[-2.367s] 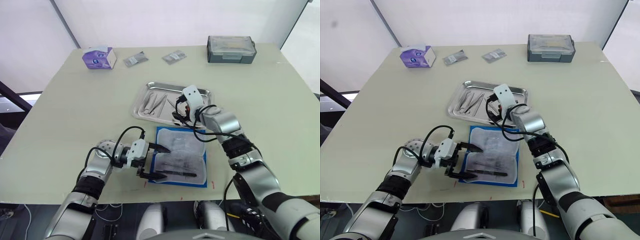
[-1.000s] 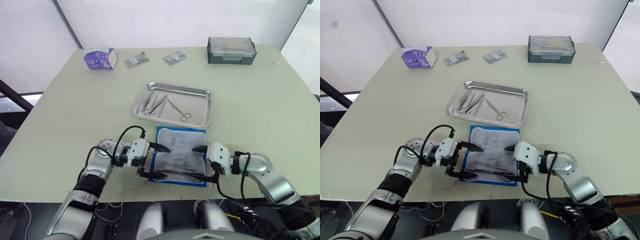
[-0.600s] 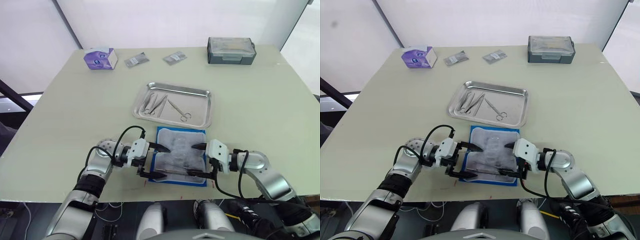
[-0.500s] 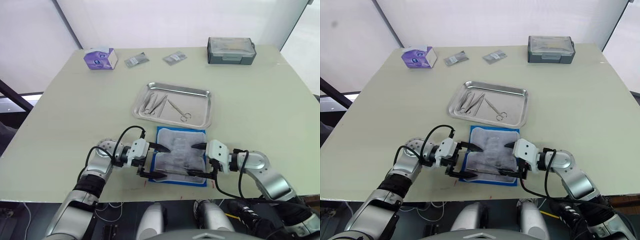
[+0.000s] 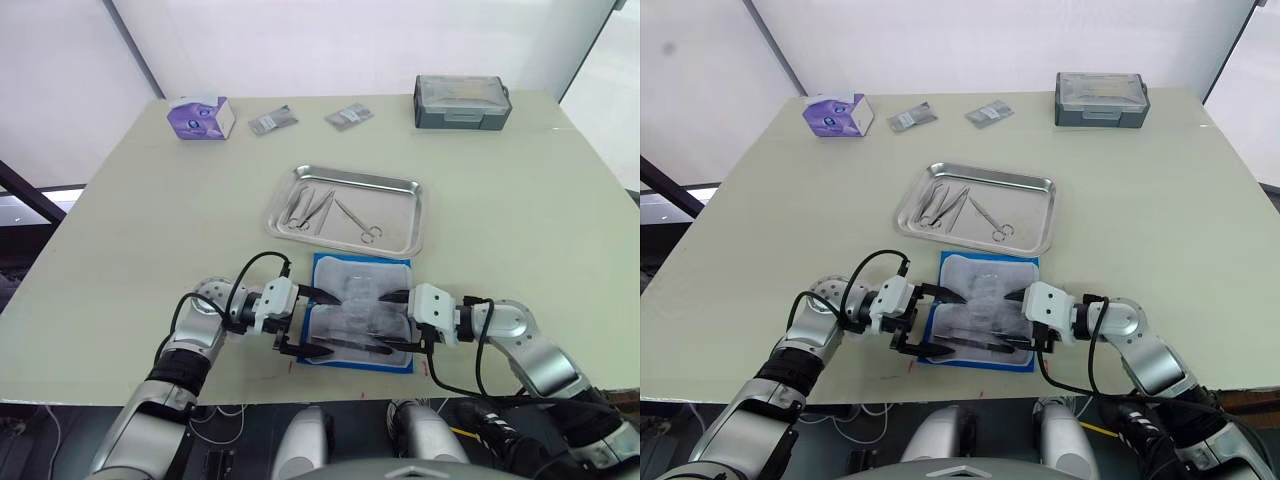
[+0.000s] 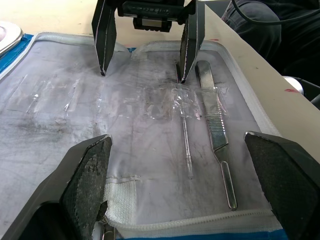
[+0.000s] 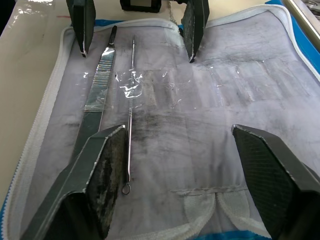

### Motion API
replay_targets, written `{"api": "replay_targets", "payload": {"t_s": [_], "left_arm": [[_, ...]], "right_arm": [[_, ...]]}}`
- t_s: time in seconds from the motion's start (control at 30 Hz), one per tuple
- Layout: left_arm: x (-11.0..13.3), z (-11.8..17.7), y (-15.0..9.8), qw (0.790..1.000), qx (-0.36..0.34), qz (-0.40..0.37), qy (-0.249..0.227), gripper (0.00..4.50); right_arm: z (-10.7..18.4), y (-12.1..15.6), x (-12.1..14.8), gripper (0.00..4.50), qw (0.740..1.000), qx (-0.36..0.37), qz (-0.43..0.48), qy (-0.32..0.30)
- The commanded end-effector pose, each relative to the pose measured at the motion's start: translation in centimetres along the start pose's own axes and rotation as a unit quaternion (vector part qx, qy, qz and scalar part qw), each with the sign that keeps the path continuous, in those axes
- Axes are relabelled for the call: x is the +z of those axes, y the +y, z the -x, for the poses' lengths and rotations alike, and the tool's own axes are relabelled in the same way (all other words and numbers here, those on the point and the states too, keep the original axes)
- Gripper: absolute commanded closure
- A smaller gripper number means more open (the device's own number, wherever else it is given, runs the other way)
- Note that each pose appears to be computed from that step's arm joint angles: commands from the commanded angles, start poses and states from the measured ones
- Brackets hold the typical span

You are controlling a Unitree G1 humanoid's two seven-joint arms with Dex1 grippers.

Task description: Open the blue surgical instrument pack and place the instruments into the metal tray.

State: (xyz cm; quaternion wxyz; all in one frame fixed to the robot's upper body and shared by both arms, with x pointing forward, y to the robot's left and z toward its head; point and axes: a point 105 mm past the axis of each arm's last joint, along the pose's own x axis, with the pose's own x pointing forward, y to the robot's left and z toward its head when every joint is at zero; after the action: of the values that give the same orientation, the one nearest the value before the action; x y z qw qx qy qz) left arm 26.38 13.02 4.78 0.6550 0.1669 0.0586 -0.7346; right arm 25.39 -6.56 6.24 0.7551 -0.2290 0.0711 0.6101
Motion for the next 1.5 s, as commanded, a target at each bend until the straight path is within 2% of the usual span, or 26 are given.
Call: {"api": "replay_targets", "payload": {"t_s": [0.03, 0.5, 0.6, 0.67, 0.7, 0.87, 1.27, 1.5], "left_arm": [[-3.1, -0.6, -3.0, 0.996, -0.049, 0.074, 0.028, 0.0], [-3.2, -0.4, -2.9, 0.996, -0.048, 0.074, 0.031, 0.0], [-3.2, -0.4, -2.8, 0.996, -0.048, 0.074, 0.033, 0.0], [-3.2, -0.3, -2.8, 0.996, -0.048, 0.074, 0.034, 0.0], [-3.2, -0.3, -2.8, 0.996, -0.048, 0.074, 0.034, 0.0], [-3.2, 0.0, -2.9, 0.995, -0.046, 0.075, 0.037, 0.0], [-3.2, 0.0, -2.8, 0.996, -0.046, 0.073, 0.037, 0.0], [-3.2, -0.1, -2.7, 0.996, -0.047, 0.074, 0.037, 0.0]], "right_arm": [[0.2, 0.2, -1.1, 2.37, 1.0, 0.001, -0.002, 0.026], [0.0, 1.5, -1.9, 2.37, 0.998, 0.042, -0.036, 0.021], [0.0, 1.8, -2.1, 3.25, 0.997, 0.055, -0.04, 0.023], [0.0, 1.9, -2.3, 4.22, 0.997, 0.059, -0.038, 0.025], [0.0, 2.0, -2.4, 4.38, 0.997, 0.061, -0.037, 0.026], [0.0, 2.1, -2.2, 4.38, 0.997, 0.069, -0.027, 0.026], [0.6, 1.0, 1.0, 4.38, 0.998, 0.068, 0.006, 0.011], [1.1, 0.5, 2.1, 4.38, 0.997, 0.065, 0.032, 0.028]]}}
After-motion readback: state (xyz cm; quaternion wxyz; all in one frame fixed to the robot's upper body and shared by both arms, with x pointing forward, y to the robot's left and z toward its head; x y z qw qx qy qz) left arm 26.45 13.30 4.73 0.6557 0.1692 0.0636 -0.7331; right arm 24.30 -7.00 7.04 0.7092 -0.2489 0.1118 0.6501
